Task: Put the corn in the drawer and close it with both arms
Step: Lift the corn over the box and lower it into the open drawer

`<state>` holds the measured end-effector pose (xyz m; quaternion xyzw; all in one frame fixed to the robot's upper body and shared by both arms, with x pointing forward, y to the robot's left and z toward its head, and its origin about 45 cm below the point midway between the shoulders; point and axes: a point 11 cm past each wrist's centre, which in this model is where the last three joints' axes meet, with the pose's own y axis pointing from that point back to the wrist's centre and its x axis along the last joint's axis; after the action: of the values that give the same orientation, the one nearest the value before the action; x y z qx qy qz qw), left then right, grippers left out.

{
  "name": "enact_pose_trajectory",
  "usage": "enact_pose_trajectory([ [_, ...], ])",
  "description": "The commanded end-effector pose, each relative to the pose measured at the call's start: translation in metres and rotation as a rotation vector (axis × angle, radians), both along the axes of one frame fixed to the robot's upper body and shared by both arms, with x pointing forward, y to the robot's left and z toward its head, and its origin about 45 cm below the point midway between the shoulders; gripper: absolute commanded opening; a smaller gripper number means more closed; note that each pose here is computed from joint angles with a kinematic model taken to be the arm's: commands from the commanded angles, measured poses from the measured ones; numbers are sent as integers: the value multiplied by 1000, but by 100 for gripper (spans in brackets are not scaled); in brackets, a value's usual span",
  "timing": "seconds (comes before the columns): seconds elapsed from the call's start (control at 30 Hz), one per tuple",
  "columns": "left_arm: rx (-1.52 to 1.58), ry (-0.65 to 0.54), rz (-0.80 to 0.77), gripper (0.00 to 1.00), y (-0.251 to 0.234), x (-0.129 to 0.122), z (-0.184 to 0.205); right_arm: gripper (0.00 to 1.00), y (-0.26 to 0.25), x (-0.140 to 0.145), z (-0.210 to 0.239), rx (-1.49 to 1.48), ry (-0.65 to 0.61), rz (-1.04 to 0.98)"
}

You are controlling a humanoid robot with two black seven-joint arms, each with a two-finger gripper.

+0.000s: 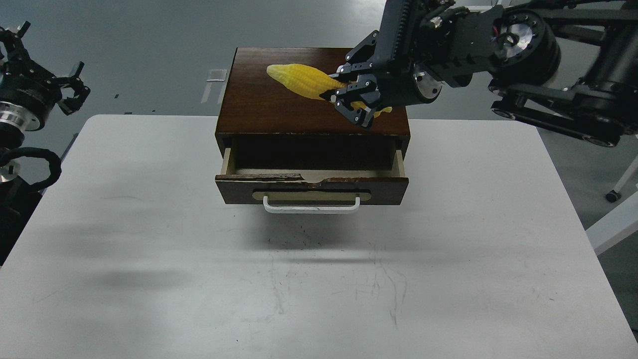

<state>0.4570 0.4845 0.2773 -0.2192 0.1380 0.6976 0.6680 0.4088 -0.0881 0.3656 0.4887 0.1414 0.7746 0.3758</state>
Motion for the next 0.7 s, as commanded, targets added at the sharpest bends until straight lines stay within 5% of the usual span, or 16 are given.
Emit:
enact_pose_trajectory([
  [0.0, 0, -5, 2, 98, 1, 0, 2, 5, 12, -11, -28, -77, -1, 88],
  [0.3, -2, -20, 10, 98, 5, 0, 8, 9, 27, -24, -62, -166, -10, 195],
  [0.37, 7, -22, 19, 98, 11, -2, 11, 33, 24, -25, -70, -171, -1, 195],
  [0.4, 8, -22, 20, 98, 11, -2, 12, 57, 22, -26, -75, -166, 9, 193],
  [0.53, 5, -22, 19, 98, 11, -2, 11, 74, 24, -26, -76, -155, 12, 195],
  [0.67, 6, -23, 16, 98, 10, -1, 12, 77, 27, -27, -74, -156, 9, 201],
])
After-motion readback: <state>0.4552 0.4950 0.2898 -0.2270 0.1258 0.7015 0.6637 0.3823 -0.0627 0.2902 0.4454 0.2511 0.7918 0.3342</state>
